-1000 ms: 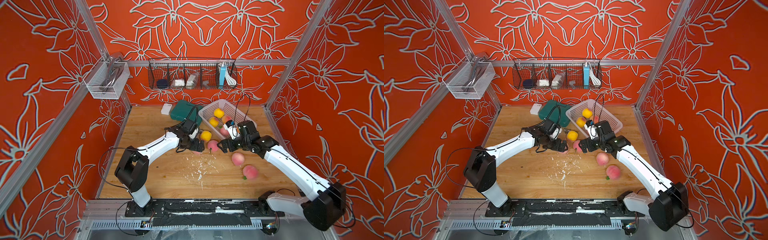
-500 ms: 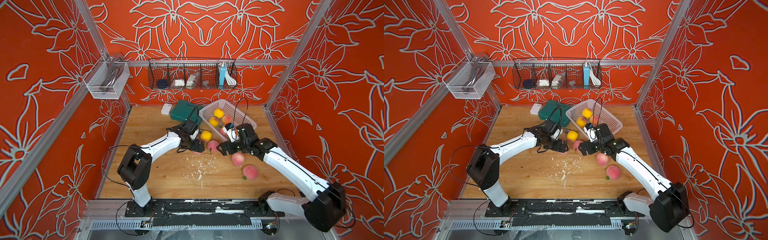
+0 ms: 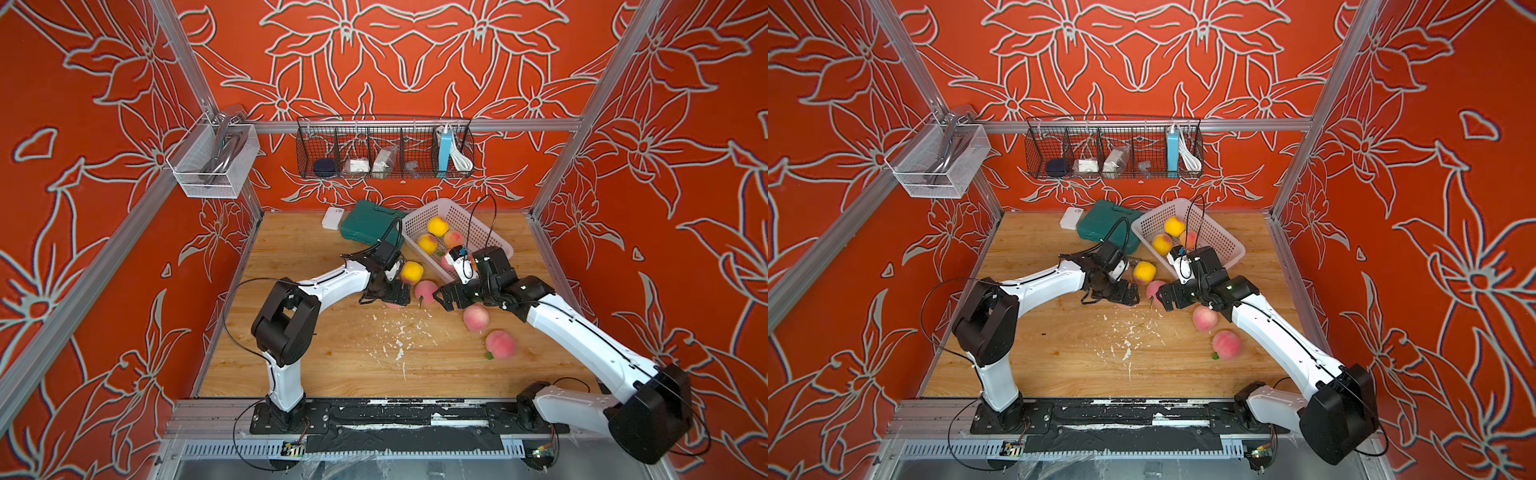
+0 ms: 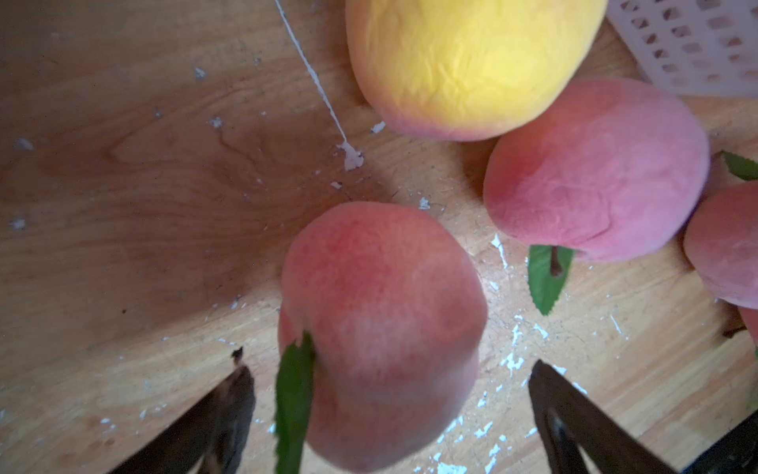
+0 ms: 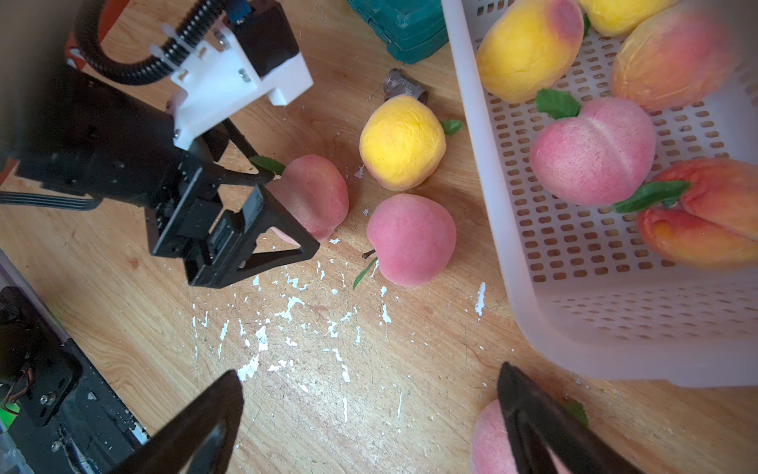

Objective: Put the peaches into the basket
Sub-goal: Pick up the peach from the center of the board.

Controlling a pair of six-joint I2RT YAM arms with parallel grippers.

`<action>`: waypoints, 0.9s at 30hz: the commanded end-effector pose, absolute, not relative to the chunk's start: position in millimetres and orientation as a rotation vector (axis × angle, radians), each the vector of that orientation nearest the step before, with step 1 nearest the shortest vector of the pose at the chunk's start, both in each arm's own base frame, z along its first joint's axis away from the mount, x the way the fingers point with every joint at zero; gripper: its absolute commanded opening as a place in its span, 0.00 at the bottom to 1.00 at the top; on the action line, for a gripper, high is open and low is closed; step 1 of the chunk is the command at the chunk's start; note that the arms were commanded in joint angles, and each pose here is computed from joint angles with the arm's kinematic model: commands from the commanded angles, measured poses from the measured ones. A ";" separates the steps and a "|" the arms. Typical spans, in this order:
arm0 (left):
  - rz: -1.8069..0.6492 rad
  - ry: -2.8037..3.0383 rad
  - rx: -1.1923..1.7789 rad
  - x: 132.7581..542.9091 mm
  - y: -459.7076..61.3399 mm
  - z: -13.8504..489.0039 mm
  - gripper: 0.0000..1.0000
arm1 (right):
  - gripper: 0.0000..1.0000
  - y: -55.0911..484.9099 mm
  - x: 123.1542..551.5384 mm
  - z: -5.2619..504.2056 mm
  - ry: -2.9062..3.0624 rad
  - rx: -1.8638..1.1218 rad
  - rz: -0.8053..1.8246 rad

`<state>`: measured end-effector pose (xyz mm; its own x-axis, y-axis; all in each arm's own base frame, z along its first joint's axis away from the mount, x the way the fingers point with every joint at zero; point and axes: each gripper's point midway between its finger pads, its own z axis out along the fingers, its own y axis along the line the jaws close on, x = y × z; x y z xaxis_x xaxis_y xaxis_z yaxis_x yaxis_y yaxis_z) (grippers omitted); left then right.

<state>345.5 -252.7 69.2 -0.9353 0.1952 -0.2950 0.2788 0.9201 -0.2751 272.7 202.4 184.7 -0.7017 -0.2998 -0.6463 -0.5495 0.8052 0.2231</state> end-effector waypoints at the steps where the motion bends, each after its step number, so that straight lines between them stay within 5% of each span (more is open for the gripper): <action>1: -0.467 2.805 0.374 354.3 -257.2 67.4 0.98 | 0.99 206.6 273.3 190.6 2.349 -0.660 0.544; 27: -0.521 2.835 0.360 346.6 -261.5 57.8 0.68 | 0.99 209.2 266.7 199.8 2.309 -0.738 0.561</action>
